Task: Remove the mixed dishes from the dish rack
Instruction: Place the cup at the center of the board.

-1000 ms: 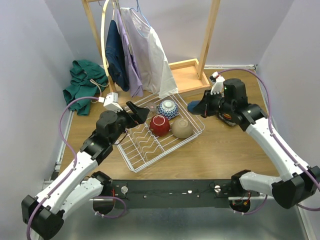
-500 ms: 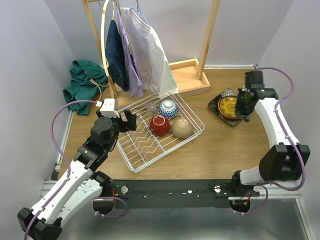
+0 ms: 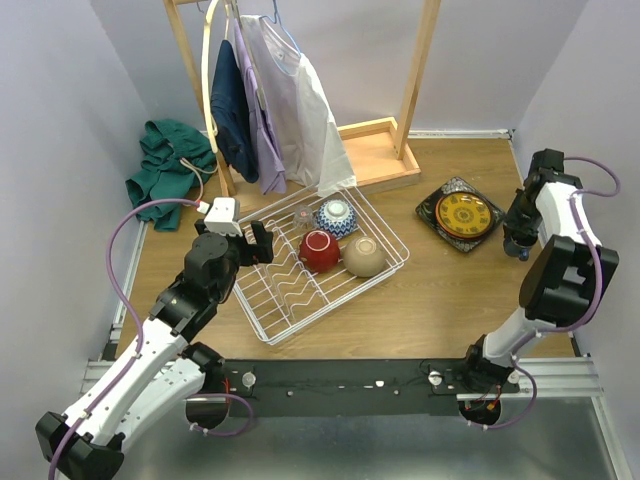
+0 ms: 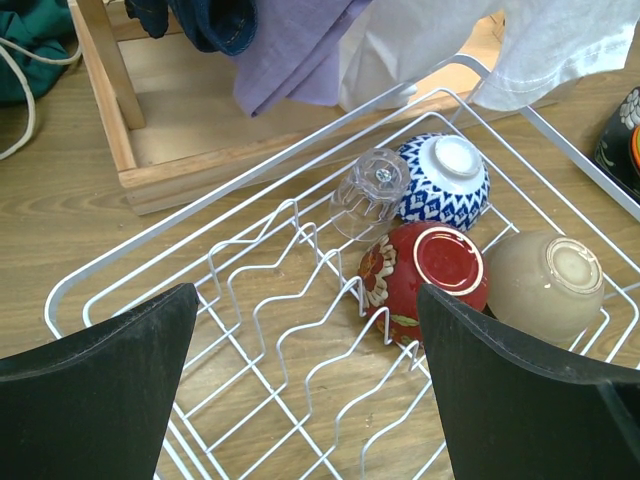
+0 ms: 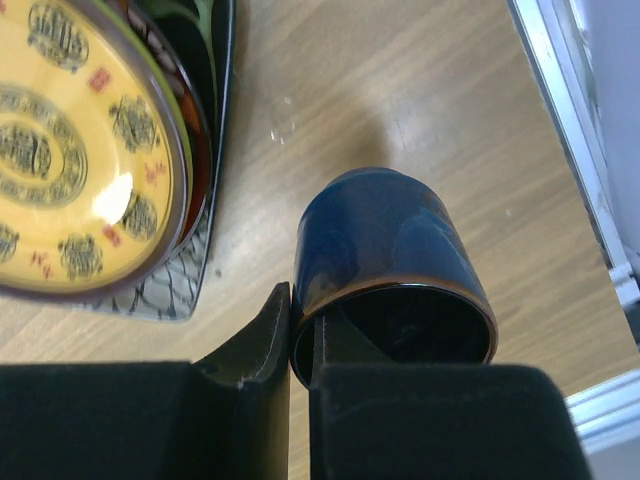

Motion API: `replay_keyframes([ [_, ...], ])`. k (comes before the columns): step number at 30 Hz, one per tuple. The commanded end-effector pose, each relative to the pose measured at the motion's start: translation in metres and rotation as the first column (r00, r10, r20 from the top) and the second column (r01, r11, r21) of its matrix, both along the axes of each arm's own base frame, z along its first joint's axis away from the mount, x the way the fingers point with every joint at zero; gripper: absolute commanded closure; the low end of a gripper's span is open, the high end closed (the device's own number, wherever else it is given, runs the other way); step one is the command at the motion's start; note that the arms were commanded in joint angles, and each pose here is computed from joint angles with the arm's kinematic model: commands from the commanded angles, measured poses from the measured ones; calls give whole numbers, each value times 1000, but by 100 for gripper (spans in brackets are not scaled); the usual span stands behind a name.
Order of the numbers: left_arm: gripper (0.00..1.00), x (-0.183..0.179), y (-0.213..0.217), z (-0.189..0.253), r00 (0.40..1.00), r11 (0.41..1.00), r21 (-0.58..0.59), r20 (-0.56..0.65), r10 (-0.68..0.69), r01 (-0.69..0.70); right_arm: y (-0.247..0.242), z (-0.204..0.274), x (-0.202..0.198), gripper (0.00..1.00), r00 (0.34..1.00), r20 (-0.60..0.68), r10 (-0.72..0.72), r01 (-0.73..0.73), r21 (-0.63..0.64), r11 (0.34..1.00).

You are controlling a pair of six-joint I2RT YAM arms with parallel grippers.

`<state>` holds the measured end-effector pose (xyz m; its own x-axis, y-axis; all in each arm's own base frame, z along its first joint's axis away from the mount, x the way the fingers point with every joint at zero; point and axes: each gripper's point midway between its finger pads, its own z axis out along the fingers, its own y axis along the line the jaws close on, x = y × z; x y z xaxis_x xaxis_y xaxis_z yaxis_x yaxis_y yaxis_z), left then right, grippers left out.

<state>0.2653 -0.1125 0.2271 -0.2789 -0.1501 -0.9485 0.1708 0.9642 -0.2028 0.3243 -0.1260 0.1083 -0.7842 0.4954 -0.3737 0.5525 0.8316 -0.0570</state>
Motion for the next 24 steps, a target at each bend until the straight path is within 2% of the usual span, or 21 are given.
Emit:
replay_keyframes([
  [1,1,1,9,6,999,999,15,20,33,-33,-9,-2,19,99,1000,19,21,-22,24,999],
  [9,1,1,7,6,999,1000,13,21,25,-25,-20,-30,34,98,999,-12,48,-47,67,997],
  [12,1,1,7,6,1000,1000,15,18,24,-24,-25,-40,30,85,999,-25,30,-28,85,996],
  [13,1,1,8,6,999,999,18,17,28,-28,-27,-41,29,76,999,-29,25,-22,84,996],
  [15,1,1,9,6,999,999,20,20,33,-34,-26,-39,29,63,1000,-19,21,-19,87,996],
  [16,1,1,9,6,999,999,21,20,31,-32,-22,-35,32,50,1000,1,26,-26,106,994],
  [18,1,2,9,6,999,999,23,19,31,-31,-20,-24,35,40,999,30,25,-28,110,994],
  [19,1,2,8,5,999,999,25,15,29,-30,-20,-20,35,32,999,39,23,-27,108,994],
  [22,1,4,6,2,1000,999,31,3,22,-22,-17,-3,32,22,997,77,-2,-6,101,995],
  [24,1,5,5,0,1000,999,36,-6,17,-17,-10,13,31,20,991,132,-14,-1,116,993],
])
